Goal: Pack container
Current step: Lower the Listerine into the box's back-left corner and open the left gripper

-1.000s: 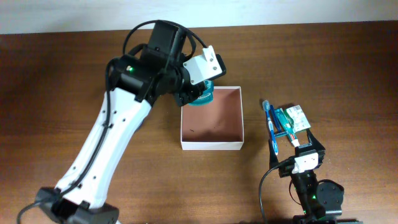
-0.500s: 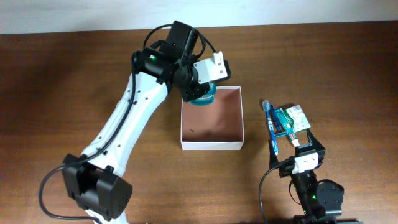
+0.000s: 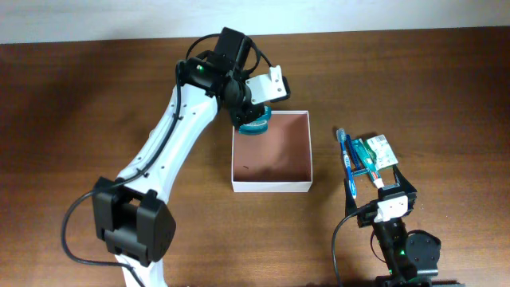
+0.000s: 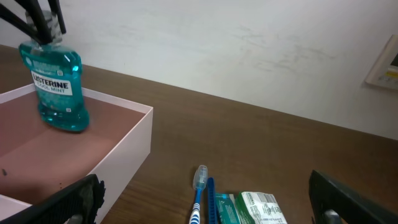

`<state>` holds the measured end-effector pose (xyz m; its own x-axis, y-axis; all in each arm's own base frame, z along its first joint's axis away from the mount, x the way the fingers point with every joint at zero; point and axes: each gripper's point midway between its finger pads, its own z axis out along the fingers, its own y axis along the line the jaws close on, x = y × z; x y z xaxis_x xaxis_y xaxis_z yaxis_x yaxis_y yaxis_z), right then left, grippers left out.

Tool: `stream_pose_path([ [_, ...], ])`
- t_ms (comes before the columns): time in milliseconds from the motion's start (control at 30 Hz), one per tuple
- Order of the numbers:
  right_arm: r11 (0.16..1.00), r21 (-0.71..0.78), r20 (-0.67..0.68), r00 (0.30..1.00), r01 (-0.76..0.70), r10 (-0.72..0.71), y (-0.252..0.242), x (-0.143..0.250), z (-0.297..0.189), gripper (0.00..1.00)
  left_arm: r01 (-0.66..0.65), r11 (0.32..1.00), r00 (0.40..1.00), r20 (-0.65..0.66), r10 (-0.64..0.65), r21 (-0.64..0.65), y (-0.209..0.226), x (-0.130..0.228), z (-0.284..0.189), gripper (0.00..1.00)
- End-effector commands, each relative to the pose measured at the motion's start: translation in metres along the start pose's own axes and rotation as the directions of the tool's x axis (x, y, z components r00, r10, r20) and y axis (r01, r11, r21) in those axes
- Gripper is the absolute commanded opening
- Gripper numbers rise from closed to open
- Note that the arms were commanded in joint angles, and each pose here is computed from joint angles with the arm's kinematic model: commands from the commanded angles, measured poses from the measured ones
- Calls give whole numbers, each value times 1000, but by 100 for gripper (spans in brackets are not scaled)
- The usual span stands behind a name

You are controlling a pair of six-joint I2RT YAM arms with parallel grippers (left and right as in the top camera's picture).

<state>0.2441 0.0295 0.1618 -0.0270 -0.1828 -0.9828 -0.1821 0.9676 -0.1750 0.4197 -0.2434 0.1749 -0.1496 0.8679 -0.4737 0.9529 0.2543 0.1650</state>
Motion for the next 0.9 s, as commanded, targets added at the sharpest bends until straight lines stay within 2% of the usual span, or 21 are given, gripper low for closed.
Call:
stream_pose_path([
  [0, 1000, 13, -4, 1000, -5, 5, -2, 2, 0, 98, -17, 1000, 999, 30, 18, -22, 11, -4, -7, 19],
  [567, 1000, 13, -4, 1000, -5, 5, -2, 2, 0, 98, 12, 1000, 1000, 0, -12, 8, 14, 9, 17, 19],
  [600, 1000, 13, -4, 1000, -5, 5, -2, 2, 0, 98, 14, 1000, 1000, 0, -14, 7, 15, 9, 17, 30],
  [667, 1000, 13, -4, 1000, -5, 5, -2, 2, 0, 98, 32, 999, 999, -1, -32, 3, 17, 11, 16, 38],
  [867, 1000, 13, -4, 1000, -5, 5, -2, 2, 0, 99, 50, 999, 999, 0, -50, -7, 23, 16, 14, 46],
])
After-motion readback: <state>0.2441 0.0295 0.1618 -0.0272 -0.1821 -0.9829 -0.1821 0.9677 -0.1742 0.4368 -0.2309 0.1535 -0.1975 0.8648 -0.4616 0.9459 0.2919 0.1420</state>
